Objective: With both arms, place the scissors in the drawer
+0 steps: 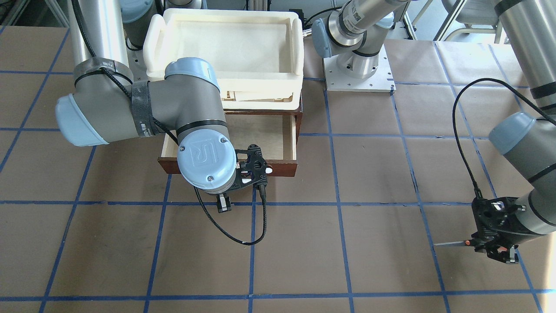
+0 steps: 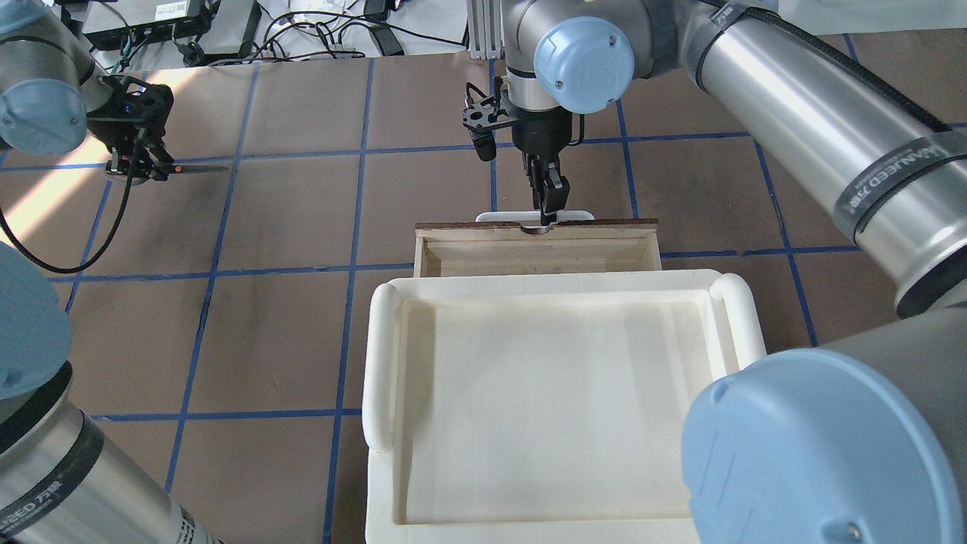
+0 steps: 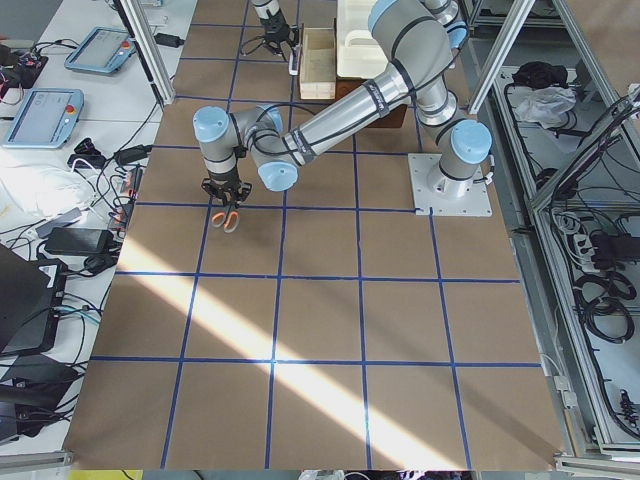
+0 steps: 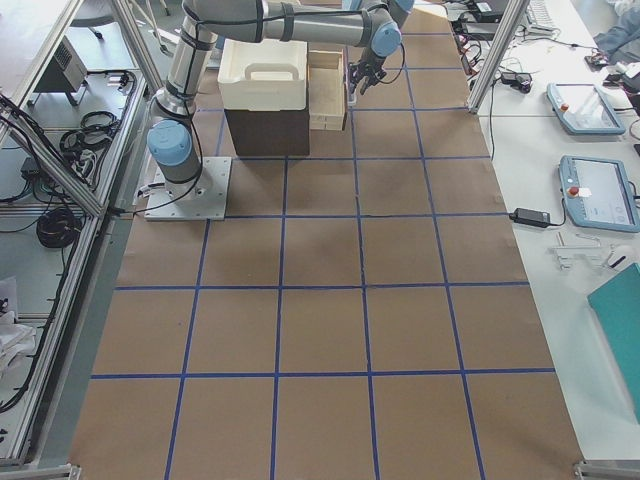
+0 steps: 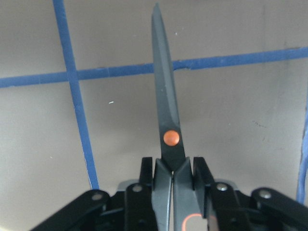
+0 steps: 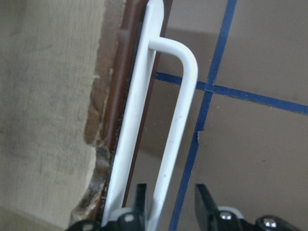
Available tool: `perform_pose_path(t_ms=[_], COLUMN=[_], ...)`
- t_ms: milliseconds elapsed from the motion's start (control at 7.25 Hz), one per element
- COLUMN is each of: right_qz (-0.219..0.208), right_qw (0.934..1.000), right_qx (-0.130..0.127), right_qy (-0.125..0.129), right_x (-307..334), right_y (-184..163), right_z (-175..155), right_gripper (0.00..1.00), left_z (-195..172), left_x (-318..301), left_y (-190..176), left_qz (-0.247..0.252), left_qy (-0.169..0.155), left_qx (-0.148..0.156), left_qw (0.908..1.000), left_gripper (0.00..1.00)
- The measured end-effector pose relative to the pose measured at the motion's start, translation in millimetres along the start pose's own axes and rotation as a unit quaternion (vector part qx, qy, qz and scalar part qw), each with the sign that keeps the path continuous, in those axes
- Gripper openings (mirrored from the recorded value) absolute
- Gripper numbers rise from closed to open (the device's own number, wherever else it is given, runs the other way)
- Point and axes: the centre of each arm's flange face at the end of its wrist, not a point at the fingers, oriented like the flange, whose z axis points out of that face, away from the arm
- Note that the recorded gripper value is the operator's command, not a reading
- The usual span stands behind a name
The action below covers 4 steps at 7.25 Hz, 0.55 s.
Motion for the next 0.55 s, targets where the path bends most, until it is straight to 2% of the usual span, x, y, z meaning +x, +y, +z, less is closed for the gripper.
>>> perform_pose_path(t_ms=[276, 552], right_qz=[-0.003, -0.007], right_qw=[0.9997, 0.9993], right_qx=[-0.014, -0.019], right_qy=[0.018, 0.03], right_x=[7.6, 15.8], right_y=[2.9, 3.5], right_z=[-8.7, -10.4], right_gripper=[0.42, 0.42], left_z=[-29.6, -57.6], left_x=[5.7, 8.7], left_y=[-18.8, -56.9], left_qz=[0.001, -0.006], left_qy=[0.001, 0.003], left_qx=[0.005, 0.011], left_qw=[1.0, 0.9999], left_gripper=[0.0, 0.0])
